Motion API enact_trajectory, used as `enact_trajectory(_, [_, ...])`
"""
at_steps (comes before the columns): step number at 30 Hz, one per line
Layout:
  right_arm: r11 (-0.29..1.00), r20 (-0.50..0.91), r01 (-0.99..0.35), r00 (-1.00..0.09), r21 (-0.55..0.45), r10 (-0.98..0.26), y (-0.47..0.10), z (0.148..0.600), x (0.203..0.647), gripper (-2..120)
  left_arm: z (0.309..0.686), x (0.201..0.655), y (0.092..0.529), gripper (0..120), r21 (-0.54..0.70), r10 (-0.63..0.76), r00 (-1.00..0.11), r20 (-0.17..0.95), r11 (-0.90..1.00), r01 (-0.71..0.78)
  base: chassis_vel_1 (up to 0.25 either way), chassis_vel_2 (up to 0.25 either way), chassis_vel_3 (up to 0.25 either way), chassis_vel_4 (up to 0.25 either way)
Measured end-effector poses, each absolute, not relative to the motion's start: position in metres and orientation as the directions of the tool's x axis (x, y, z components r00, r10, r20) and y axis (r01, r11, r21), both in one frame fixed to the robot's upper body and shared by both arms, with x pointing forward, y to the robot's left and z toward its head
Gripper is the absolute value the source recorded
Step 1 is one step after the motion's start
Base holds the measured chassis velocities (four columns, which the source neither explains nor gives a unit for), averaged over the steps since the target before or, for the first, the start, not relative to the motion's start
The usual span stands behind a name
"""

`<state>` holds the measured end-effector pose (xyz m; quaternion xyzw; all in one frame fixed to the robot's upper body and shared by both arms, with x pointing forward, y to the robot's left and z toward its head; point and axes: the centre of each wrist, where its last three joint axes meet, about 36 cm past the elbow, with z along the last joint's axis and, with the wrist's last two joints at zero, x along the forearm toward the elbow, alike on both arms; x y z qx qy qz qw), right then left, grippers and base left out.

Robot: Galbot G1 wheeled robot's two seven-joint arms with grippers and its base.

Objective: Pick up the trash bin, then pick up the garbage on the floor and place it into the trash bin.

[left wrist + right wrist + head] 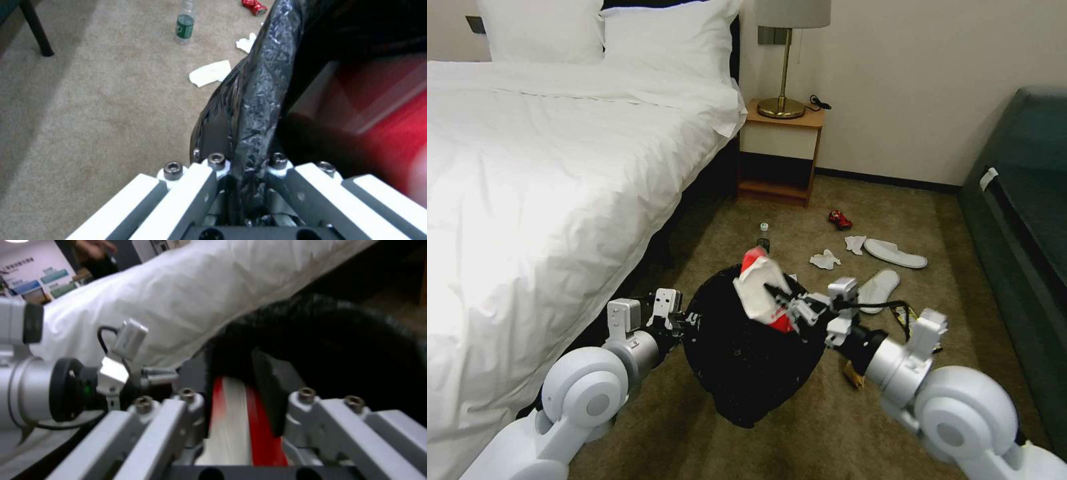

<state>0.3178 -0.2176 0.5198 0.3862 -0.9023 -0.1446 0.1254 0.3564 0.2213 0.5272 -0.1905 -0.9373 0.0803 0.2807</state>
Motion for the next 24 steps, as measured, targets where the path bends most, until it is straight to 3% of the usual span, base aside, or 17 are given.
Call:
enact_trajectory(8, [0.695,0.129,-0.638,-0.699,0.33,-0.703,-0.22,0.522,0.321,56,0.531,0.356,0.222,2,-0.258,0.406,-0.773,0.487,0.913,0.317,0.0,0.0,0.0,0.0])
enact_trajectory(12, [0.699,0.124,-0.636,-0.704,0.327,-0.699,-0.222,0.525,0.323,64,0.532,0.357,0.223,2,-0.258,0.405,-0.775,0.484,0.913,0.316,0.0,0.0,0.0,0.0])
enact_trajectory(15, [0.709,0.112,-0.631,-0.717,0.317,-0.688,-0.227,0.53,0.326,82,0.534,0.358,0.223,2,-0.262,0.407,-0.778,0.478,0.912,0.317,0.0,0.0,0.0,0.0])
enact_trajectory(19, [0.722,0.092,-0.622,-0.735,0.304,-0.672,-0.234,0.536,0.329,91,0.535,0.359,0.223,2,-0.262,0.407,-0.78,0.475,0.912,0.316,0.0,0.0,0.0,0.0])
enact_trajectory(21, [0.757,0.05,-0.591,-0.778,0.28,-0.626,-0.244,0.548,0.332,102,0.536,0.36,0.226,2,-0.261,0.398,-0.788,0.47,0.915,0.307,0.0,0.0,0.0,0.0])
enact_trajectory(24, [0.805,0.02,-0.534,-0.83,0.259,-0.557,-0.252,0.556,0.334,107,0.537,0.36,0.23,2,-0.257,0.384,-0.795,0.469,0.921,0.294,0.0,0.0,0.0,0.0])
